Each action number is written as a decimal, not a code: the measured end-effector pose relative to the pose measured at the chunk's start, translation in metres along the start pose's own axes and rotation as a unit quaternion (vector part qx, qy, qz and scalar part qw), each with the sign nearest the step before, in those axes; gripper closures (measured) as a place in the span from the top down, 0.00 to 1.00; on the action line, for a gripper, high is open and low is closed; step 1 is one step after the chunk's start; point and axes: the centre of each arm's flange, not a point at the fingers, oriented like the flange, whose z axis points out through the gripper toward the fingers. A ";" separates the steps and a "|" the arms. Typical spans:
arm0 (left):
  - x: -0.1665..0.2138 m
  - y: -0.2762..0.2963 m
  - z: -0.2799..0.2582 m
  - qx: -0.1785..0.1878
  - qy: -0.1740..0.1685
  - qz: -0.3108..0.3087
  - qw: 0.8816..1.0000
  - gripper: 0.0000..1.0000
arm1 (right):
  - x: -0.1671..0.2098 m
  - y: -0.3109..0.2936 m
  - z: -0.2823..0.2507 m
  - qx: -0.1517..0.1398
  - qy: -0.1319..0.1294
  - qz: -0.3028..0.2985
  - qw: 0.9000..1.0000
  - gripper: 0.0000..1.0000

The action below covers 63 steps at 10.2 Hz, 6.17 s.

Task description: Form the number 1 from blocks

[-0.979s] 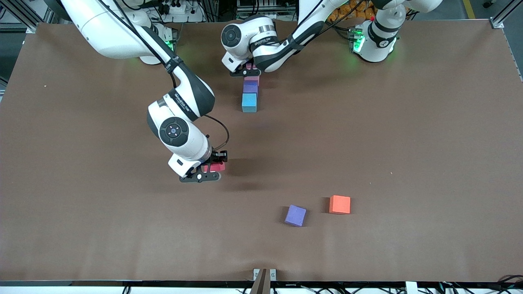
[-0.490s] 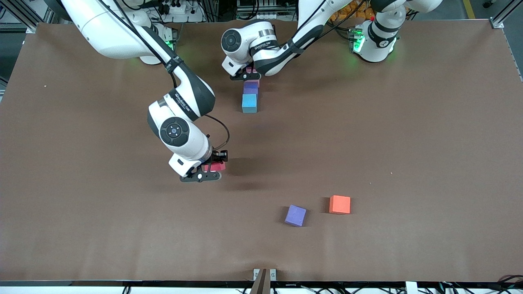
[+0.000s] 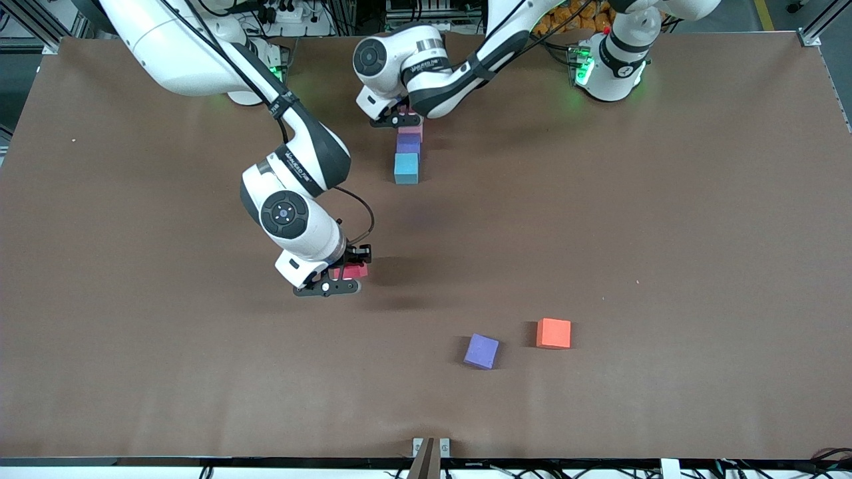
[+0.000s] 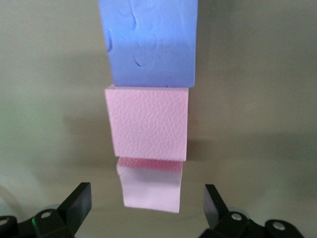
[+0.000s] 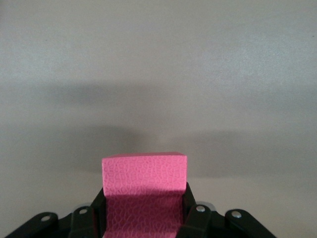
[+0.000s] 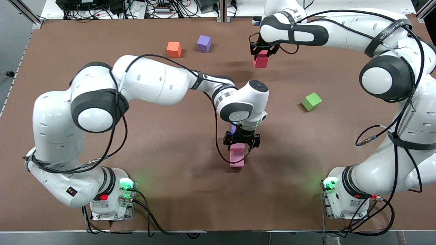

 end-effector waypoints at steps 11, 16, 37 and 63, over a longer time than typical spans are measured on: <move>0.281 -0.276 -0.149 -0.020 0.093 -0.117 0.989 1.00 | -0.068 -0.084 0.036 -0.011 -0.036 0.041 0.998 0.58; 0.360 -0.493 -0.223 -0.068 0.140 -0.104 0.982 1.00 | -0.139 -0.135 0.070 -0.054 -0.029 0.029 0.998 0.58; 0.222 -0.538 -0.273 -0.053 0.187 -0.046 0.980 1.00 | -0.208 -0.137 0.110 -0.048 0.011 0.018 0.999 0.58; 0.174 -0.594 -0.409 -0.054 0.181 0.014 0.982 1.00 | -0.099 -0.037 -0.046 -0.004 0.047 0.081 0.996 1.00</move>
